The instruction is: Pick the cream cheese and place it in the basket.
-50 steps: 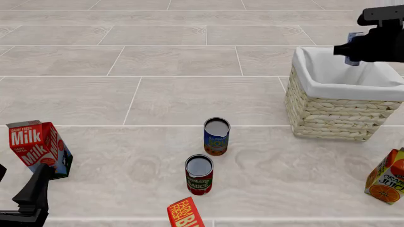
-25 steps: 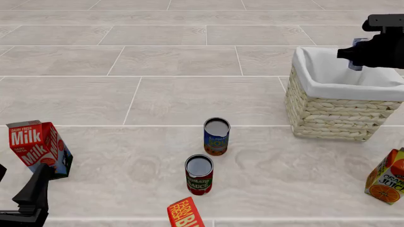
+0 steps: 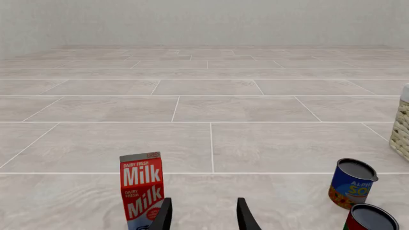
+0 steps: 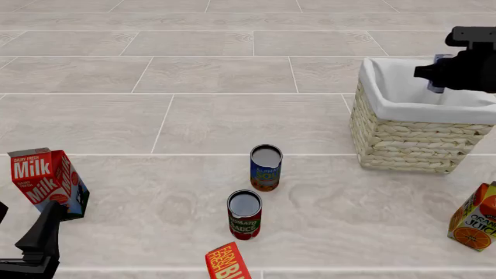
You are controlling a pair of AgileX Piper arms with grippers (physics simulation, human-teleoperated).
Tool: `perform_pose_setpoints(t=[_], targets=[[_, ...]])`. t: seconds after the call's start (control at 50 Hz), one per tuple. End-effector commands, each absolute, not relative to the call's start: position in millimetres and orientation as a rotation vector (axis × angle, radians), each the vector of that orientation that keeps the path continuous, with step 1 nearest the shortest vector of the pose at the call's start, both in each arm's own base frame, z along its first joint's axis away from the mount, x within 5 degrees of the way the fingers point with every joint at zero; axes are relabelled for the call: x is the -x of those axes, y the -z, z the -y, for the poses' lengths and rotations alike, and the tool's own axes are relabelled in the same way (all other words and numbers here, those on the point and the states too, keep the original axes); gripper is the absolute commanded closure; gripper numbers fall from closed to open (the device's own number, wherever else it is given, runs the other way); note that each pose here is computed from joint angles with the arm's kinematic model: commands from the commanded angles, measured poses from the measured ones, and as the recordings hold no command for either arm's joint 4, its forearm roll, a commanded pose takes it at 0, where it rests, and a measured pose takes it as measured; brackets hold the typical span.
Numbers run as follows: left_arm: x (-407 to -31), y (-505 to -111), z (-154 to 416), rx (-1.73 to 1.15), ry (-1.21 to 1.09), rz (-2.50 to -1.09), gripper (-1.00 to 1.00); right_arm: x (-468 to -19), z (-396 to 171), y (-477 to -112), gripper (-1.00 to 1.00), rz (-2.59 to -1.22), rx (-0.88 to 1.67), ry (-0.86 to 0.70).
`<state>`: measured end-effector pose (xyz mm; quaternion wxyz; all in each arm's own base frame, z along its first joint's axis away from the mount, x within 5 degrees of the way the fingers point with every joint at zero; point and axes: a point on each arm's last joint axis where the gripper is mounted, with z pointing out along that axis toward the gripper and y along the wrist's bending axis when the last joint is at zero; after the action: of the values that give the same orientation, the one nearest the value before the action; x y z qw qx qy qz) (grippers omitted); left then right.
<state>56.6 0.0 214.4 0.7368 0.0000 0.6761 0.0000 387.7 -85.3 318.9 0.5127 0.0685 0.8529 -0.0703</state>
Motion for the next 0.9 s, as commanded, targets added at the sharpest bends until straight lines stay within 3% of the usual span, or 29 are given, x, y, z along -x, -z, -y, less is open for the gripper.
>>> perform_pose_setpoints(t=[0.02,0.32,0.34,0.9], targets=[[-57,-214,0,0.0,0.0,-1.485,-1.0,-388,83,-322,1.0,-2.044,-0.167,0.159],[-57,-214,0,0.0,0.0,-1.485,-1.0,-387,81,-323,1.0,-2.051,-0.145,0.167],[-57,-214,0,0.0,0.0,-1.485,-1.0,-387,81,-324,-1.0,-2.05,-0.149,0.167],[-57,-214,0,0.0,0.0,-1.485,-1.0,-368,73,-335,-1.0,-2.039,-0.095,0.188]])
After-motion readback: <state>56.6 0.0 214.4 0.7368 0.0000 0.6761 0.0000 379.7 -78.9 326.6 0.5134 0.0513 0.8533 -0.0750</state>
